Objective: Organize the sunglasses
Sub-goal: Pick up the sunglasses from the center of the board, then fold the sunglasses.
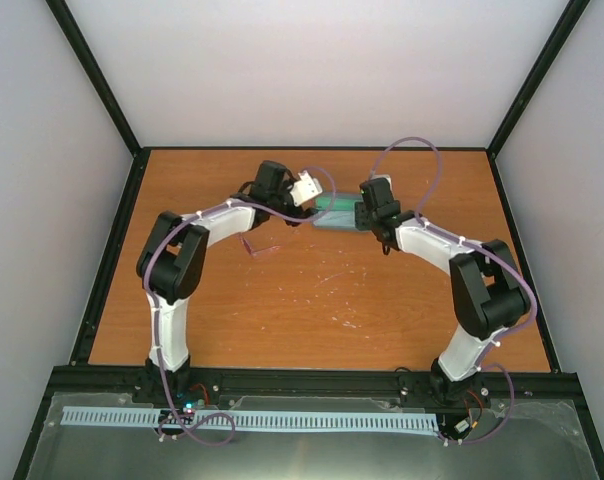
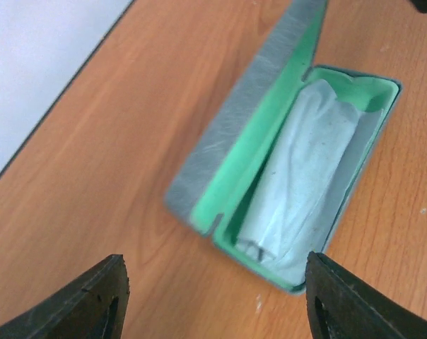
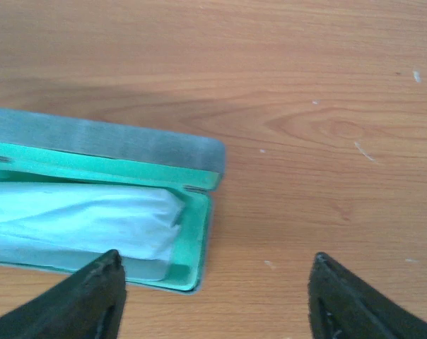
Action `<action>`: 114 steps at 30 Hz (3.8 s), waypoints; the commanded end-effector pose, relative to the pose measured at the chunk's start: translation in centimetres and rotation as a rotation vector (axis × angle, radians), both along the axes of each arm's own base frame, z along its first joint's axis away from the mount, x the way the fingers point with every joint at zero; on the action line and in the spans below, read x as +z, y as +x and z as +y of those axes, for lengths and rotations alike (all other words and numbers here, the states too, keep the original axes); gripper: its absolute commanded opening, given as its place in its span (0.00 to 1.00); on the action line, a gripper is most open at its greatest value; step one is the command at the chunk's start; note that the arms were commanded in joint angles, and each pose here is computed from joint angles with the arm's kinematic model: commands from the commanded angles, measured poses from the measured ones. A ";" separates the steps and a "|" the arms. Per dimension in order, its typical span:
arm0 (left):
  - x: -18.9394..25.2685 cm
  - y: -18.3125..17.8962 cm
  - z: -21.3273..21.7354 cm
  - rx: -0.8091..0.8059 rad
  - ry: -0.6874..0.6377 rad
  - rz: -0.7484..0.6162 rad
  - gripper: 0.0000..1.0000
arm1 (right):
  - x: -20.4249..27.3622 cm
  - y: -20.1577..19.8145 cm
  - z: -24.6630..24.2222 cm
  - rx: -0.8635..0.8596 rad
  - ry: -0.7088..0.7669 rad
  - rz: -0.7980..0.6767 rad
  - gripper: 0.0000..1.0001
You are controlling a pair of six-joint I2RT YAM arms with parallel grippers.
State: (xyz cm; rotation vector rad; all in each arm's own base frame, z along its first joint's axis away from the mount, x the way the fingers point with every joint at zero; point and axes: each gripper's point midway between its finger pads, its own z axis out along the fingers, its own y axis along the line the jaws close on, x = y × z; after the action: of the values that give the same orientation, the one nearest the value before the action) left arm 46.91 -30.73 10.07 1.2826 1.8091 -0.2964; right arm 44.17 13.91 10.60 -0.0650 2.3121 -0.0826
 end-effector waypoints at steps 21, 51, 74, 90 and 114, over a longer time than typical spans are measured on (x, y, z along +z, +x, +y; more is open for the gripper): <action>-1.3 -2.8 22.4 -0.671 0.889 -0.339 0.67 | 1.6 -3.3 10.5 0.391 0.215 0.053 0.59; -5.6 0.0 21.1 -0.807 1.034 -0.300 0.27 | 0.7 -3.1 10.5 0.409 0.179 0.062 0.60; -4.3 0.7 19.1 -0.621 0.898 -0.413 0.01 | 2.0 -2.0 9.5 0.383 0.185 0.022 0.59; 8.8 -7.5 8.9 -0.423 0.399 -1.399 0.01 | 7.8 0.6 6.4 0.583 0.830 0.124 0.61; 11.1 -9.6 2.8 -0.477 0.267 -1.656 0.01 | 8.0 -8.5 13.2 1.028 1.050 0.386 0.60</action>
State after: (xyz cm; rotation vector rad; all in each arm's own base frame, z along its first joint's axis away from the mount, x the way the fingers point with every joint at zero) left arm 37.47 -27.27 19.68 1.4183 0.1684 0.6492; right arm 36.97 27.15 15.51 -0.6509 2.2072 1.6852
